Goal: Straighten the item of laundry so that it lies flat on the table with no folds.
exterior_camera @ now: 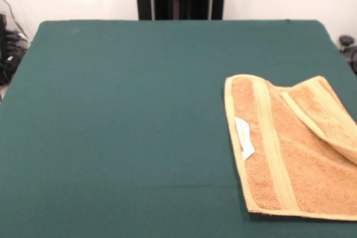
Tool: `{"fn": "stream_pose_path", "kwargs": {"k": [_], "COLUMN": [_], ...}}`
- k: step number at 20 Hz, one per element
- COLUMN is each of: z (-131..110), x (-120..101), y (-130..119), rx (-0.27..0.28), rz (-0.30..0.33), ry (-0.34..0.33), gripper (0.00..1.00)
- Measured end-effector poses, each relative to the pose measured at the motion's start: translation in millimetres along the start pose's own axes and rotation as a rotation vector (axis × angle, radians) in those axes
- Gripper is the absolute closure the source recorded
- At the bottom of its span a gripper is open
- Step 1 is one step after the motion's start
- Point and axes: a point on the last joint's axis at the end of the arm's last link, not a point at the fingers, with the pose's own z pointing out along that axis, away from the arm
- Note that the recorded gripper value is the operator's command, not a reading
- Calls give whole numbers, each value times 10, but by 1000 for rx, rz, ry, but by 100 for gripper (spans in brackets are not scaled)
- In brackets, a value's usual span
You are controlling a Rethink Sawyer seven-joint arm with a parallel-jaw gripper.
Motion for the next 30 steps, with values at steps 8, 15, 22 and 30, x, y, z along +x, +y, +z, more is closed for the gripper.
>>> {"fn": "stream_pose_path", "kwargs": {"k": [8, 15, 22, 30], "z": [29, 176, 390, 629], "x": [316, 142, -216, -551], "y": [-359, -864, -1340, -1633], "rx": [-20, -41, -70, -109], "rz": [92, 135, 106, 49], "ry": [-24, -8, 16, 41], "gripper": [0, 0, 0, 0]}}
